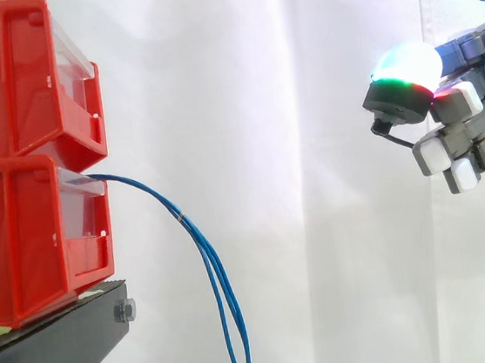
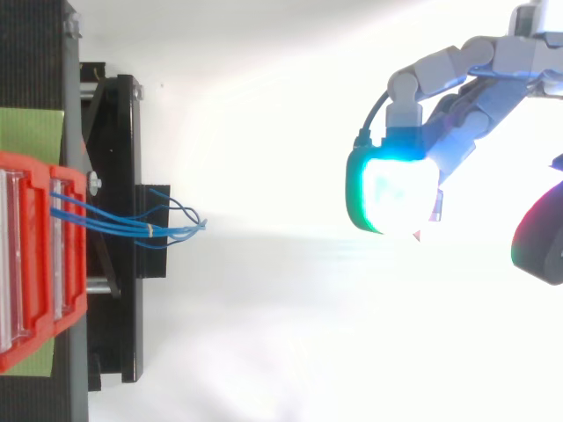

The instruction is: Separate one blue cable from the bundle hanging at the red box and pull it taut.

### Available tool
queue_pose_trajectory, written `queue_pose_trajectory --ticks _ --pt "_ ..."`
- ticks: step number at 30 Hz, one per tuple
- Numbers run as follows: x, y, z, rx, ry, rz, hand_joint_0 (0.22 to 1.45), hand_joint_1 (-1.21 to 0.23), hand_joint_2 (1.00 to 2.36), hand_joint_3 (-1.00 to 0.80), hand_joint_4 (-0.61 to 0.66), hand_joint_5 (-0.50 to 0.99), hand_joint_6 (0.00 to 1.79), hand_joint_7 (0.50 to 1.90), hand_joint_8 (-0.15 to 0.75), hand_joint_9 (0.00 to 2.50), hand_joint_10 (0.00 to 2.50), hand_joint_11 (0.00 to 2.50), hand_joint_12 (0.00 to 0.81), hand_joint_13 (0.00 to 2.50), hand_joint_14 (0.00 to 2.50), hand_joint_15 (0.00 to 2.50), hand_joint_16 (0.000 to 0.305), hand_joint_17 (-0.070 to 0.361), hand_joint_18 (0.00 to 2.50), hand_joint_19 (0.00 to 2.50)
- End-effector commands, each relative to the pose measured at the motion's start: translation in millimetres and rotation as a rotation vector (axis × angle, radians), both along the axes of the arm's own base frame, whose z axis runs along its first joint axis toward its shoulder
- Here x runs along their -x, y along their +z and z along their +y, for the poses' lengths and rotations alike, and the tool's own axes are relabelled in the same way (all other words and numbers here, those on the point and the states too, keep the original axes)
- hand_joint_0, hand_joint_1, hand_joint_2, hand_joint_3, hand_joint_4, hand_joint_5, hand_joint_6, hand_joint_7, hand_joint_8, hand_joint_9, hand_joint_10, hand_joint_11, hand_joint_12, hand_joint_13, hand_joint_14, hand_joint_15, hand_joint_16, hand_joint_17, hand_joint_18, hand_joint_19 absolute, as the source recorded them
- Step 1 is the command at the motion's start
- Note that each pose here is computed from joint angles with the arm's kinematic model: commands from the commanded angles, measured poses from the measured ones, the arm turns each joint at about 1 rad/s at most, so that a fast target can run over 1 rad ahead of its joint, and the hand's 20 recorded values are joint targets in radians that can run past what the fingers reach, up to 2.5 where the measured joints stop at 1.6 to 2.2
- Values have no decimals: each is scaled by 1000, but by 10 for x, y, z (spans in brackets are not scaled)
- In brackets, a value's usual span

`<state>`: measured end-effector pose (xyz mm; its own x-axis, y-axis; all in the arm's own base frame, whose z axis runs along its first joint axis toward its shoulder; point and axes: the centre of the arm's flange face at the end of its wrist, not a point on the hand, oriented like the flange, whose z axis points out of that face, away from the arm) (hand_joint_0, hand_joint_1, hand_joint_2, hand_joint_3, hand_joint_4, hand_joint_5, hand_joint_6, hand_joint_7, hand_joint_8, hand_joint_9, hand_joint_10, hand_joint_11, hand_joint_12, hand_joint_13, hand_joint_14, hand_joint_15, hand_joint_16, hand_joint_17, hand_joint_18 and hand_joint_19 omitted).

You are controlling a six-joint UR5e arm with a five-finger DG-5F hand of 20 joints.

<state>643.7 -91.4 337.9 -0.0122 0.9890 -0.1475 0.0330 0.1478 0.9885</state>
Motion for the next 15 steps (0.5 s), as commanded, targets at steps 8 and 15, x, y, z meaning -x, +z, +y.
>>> queue_pose_trajectory --ticks 8,15 --pt "0 -2 -7 0 -1 1 569 -500 1000 -500 143 -126 501 1191 281 938 20 712 322 715 17 437 46 104 599 600" --pt "5 -11 -7 0 -1 4 569 -500 1000 -500 153 -125 501 1190 281 936 22 700 323 714 17 438 46 104 596 609"
